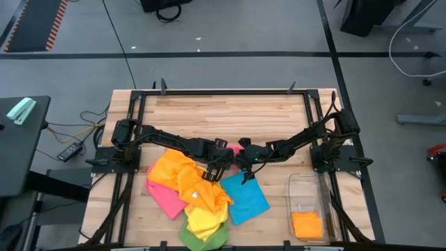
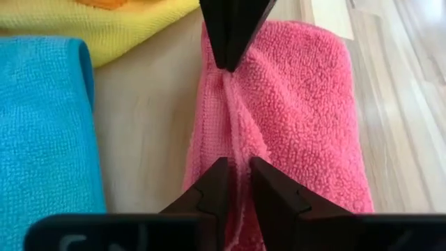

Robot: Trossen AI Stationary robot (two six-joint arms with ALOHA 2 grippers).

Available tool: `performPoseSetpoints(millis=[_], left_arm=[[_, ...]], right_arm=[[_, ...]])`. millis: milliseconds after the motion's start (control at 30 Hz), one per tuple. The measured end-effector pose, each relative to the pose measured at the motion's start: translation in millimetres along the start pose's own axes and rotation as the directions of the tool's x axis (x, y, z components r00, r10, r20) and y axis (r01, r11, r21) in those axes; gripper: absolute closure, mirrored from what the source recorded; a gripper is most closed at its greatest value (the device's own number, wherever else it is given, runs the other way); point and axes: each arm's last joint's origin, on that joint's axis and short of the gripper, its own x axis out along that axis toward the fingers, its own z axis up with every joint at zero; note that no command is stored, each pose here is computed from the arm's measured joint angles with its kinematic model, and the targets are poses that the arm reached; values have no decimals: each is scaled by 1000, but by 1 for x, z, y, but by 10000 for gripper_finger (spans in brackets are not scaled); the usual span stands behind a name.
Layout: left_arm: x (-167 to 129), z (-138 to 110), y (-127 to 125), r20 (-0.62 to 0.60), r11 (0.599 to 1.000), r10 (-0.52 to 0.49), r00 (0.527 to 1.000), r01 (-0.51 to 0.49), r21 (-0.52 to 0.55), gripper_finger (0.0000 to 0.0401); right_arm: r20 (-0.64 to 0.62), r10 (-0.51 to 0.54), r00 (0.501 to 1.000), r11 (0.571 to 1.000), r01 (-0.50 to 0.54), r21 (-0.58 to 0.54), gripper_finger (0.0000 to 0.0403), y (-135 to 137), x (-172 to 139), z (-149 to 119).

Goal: Fold microfiber towels
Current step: Fold the pink towel

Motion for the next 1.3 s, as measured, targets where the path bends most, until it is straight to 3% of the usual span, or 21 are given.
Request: performPoseSetpoints(millis=[233,667,1000,1133,1300], left_arm=[[0,0,0,-6,1000,-2,1000,2,-3,390],[-3,-3,1,-32,999,34,999,-34,1,379],[-4,-1,-2,-26,999,33,999,-33,9,380],[-5,-1,-3,-25,999,31,999,-31,12,370],[-5,-1,-3,-28,999,44,999,-43,10,362]], right_arm=[[-10,2,1000,1000,-2,-20,360,0,0,-1],[-9,4,1000,1000,-4,9,361,-5,-19,9],[-35,71,997,997,-70,24,360,0,-25,8],[20,60,998,998,-60,17,349,-1,-25,14],[41,28,999,999,-27,-17,305,2,-25,16]])
